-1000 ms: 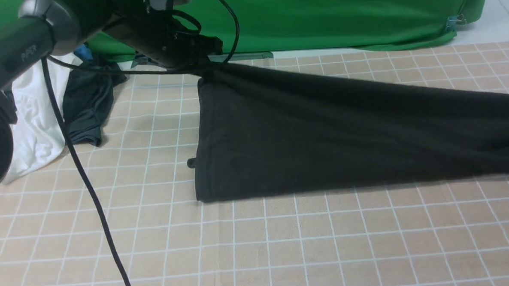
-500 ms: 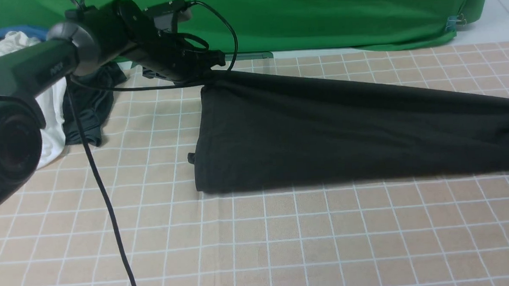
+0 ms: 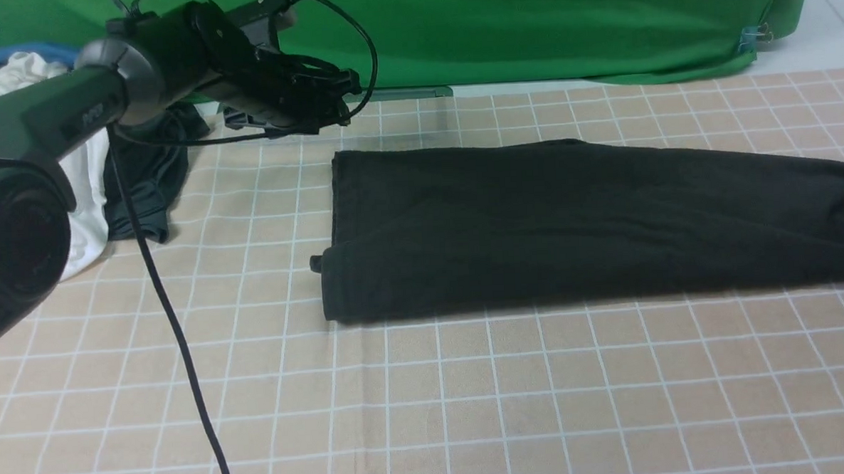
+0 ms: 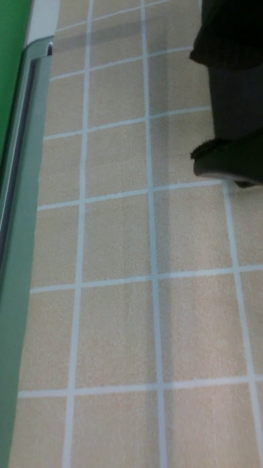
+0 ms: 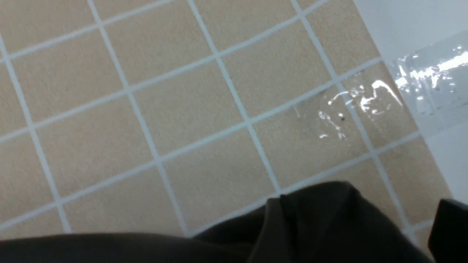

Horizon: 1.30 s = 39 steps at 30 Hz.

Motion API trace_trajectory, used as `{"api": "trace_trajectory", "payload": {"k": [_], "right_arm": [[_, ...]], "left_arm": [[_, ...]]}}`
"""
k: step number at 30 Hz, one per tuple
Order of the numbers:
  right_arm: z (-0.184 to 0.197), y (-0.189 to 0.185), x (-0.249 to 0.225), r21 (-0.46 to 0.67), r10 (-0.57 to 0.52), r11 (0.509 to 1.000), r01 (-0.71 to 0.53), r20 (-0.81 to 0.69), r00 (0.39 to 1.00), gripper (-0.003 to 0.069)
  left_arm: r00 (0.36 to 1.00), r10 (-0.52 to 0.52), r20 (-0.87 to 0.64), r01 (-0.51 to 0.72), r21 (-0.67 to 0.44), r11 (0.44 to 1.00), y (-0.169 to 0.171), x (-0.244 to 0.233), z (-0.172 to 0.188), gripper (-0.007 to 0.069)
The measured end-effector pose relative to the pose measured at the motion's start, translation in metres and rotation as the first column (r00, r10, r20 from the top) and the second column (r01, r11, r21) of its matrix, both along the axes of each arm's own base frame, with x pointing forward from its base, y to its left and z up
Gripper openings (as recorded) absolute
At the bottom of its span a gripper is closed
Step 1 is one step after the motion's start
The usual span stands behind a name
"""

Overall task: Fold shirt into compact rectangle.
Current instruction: 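Pull the folded dark garment lengthwise by its ends to straighten it flat on the table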

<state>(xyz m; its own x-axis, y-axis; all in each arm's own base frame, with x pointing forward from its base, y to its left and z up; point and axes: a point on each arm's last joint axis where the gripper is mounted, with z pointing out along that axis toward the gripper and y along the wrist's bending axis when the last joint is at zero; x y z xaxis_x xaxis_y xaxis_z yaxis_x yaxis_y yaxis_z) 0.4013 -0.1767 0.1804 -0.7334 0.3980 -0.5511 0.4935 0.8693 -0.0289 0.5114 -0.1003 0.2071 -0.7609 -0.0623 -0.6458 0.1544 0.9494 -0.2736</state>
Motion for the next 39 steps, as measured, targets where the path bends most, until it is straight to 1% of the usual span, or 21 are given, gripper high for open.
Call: {"api": "trace_trajectory", "payload": {"k": [1, 2, 5, 7, 9, 12, 13, 16, 18, 20, 23, 25, 26, 28, 30, 32, 33, 34, 36, 38, 39], "right_arm": [[0.013, -0.007, 0.001, 0.001, -0.013, 1.000, 0.013, -0.029, 0.999, 0.0562], [0.022, -0.011, 0.003, -0.003, -0.018, 1.000, 0.018, -0.027, 0.999, 0.0562], [0.057, -0.020, 0.006, -0.022, -0.004, 1.000, 0.002, -0.076, 0.997, 0.0529], [0.074, -0.019, 0.004, -0.014, 0.011, 1.000, -0.013, -0.117, 0.993, 0.0475], [0.094, -0.017, 0.001, 0.004, 0.019, 1.000, -0.019, -0.144, 0.989, 0.0350], [0.107, -0.014, -0.001, 0.038, 0.017, 0.999, -0.012, -0.157, 0.987, 0.0132], [0.108, -0.013, -0.001, 0.046, 0.019, 0.999, -0.012, -0.163, 0.986, 0.0085], [0.107, -0.011, -0.006, 0.075, 0.041, 0.997, -0.025, -0.215, 0.976, 0.0030], [0.106, -0.009, -0.008, 0.088, 0.064, 0.995, -0.043, -0.244, 0.968, 0.0027], [0.105, -0.007, -0.011, 0.093, 0.080, 0.994, -0.057, -0.261, 0.962, 0.0025], [0.099, -0.001, -0.023, 0.121, 0.097, 0.991, -0.063, -0.296, 0.950, 0.0025], [0.095, 0.002, -0.030, 0.136, 0.100, 0.989, -0.060, -0.316, 0.943, 0.0025], [0.090, 0.007, -0.039, 0.156, 0.106, 0.986, -0.055, -0.337, 0.935, 0.0025], [0.086, 0.011, -0.045, 0.166, 0.109, 0.985, -0.055, -0.335, 0.936, 0.0025], [0.082, 0.014, -0.047, 0.178, 0.111, 0.982, -0.055, -0.321, 0.941, 0.0025], [0.078, 0.016, -0.047, 0.200, 0.112, 0.978, -0.053, -0.297, 0.948, 0.0025], [0.078, 0.016, -0.047, 0.199, 0.112, 0.979, -0.054, -0.296, 0.949, 0.0025], [0.077, 0.017, -0.046, 0.209, 0.112, 0.976, -0.052, -0.285, 0.952, 0.0025], [0.077, 0.017, -0.045, 0.209, 0.111, 0.976, -0.054, -0.273, 0.956, 0.0025], [0.077, 0.017, -0.045, 0.208, 0.110, 0.977, -0.054, -0.267, 0.957, 0.0025], [0.077, 0.017, -0.045, 0.208, 0.110, 0.977, -0.054, -0.267, 0.957, 0.0025]], "left_arm": [[1.000, 0.001, -0.025, -0.001, 0.005, 1.000, 0.007, -0.003, 0.021, 0.0436], [0.999, 0.003, -0.039, -0.003, 0.003, 1.000, 0.010, -0.005, 0.030, 0.0470], [0.999, 0.028, -0.037, -0.030, -0.037, 0.999, 0.023, -0.018, 0.084, 0.0564], [0.998, 0.039, -0.049, -0.042, -0.063, 0.997, 0.026, -0.028, 0.108, 0.0589], [0.993, 0.029, -0.118, -0.038, -0.072, 0.997, 0.026, -0.040, 0.119, 0.0596], [0.977, -0.002, -0.211, -0.009, -0.051, 0.999, 0.026, -0.047, 0.113, 0.0576], [0.970, -0.010, -0.242, 0.000, -0.039, 0.999, 0.027, -0.049, 0.110, 0.0561], [0.957, -0.016, -0.289, 0.009, -0.025, 1.000, 0.028, -0.052, 0.103, 0.0489], [0.952, -0.009, -0.307, 0.001, -0.026, 1.000, 0.029, -0.052, 0.099, 0.0424], [0.936, -0.010, -0.352, -0.010, -0.054, 0.998, 0.027, -0.057, 0.089, 0.0318], [0.877, -0.043, -0.479, -0.013, -0.113, 0.994, 0.022, -0.074, 0.058, 0.0137], [0.851, -0.054, -0.523, -0.019, -0.133, 0.991, 0.021, -0.080, 0.047, 0.0090], [0.815, -0.058, -0.577, -0.029, -0.141, 0.990, 0.019, -0.088, 0.032, 0.0042], [0.792, -0.057, -0.607, -0.020, -0.119, 0.993, 0.014, -0.093, 0.023, 0.0029], [0.786, -0.044, -0.616, -0.008, -0.082, 0.997, 0.008, -0.095, 0.020, 0.0046], [0.785, -0.039, -0.619, 0.020, -0.038, 0.999, -0.004, -0.099, 0.018, 0.0106], [0.786, -0.036, -0.618, 0.023, -0.030, 0.999, -0.004, -0.099, 0.018, 0.0113], [0.791, -0.037, -0.611, 0.040, -0.009, 0.999, -0.012, -0.101, 0.017, 0.0178], [0.806, -0.033, -0.591, 0.032, -0.012, 0.999, -0.021, -0.100, 0.019, 0.0274], [0.822, -0.029, -0.569, 0.006, -0.043, 0.999, -0.026, -0.097, 0.022, 0.0340], [0.824, -0.031, -0.566, 0.005, -0.048, 0.999, -0.027, -0.097, 0.022, 0.0356]]}}
